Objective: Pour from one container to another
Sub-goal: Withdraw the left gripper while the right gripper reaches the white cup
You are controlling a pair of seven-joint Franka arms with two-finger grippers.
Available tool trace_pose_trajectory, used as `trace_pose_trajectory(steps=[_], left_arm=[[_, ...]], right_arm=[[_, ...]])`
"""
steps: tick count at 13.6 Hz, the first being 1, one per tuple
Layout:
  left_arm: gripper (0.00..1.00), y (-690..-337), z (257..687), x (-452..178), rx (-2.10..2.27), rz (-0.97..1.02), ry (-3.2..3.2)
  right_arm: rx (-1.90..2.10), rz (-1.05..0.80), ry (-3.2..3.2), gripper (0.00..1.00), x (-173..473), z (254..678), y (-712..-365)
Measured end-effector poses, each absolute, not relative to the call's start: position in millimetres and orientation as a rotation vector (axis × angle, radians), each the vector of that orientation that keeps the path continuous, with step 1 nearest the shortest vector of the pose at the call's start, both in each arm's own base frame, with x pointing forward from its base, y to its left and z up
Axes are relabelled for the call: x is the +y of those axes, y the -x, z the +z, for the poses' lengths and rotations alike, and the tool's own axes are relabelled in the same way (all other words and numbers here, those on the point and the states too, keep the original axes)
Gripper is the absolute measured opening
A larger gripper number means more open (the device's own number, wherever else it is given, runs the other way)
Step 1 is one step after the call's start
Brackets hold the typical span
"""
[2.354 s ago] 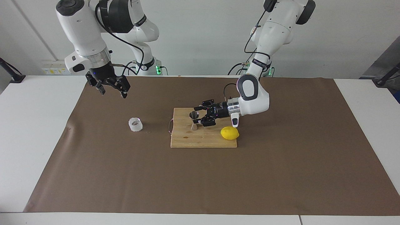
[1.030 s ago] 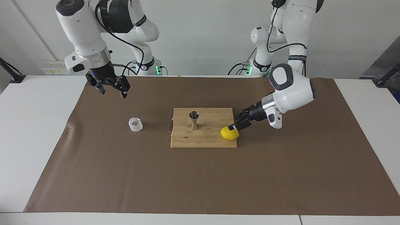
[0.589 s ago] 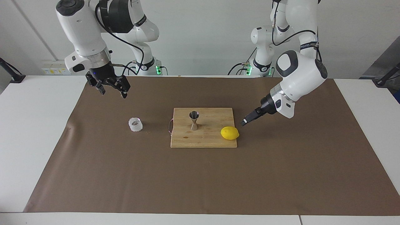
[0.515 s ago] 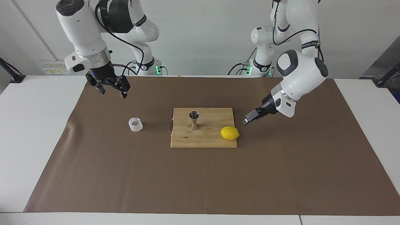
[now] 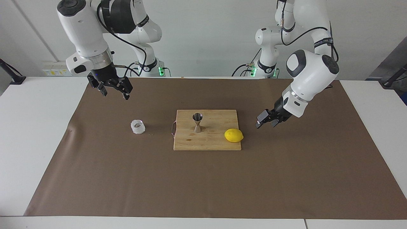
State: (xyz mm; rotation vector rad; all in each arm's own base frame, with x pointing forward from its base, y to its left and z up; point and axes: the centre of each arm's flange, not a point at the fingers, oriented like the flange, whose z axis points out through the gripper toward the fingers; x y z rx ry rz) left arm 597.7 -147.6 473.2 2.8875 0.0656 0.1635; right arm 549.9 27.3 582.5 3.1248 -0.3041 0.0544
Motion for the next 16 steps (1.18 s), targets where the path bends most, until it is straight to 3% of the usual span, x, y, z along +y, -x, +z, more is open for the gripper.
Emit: trace_pose_trajectory(steps=[4, 10, 16], left_arm=[[1.0, -602.8, 512.4, -114.3, -0.002, 0.165, -3.012], [1.0, -596.2, 580.9, -78.6, -0.042, 0.139, -3.059], [1.0, -588.1, 583.4, -75.4, -0.052, 0.025, -3.069]], right_arm=[[-0.043, 0.071, -3.137, 1.0, 28.9, 574.4, -552.4], [0.582, 0.06, -3.075, 1.0, 27.0, 527.0, -553.9], [1.009, 0.11, -3.091, 1.0, -4.6, 479.5, -550.0]])
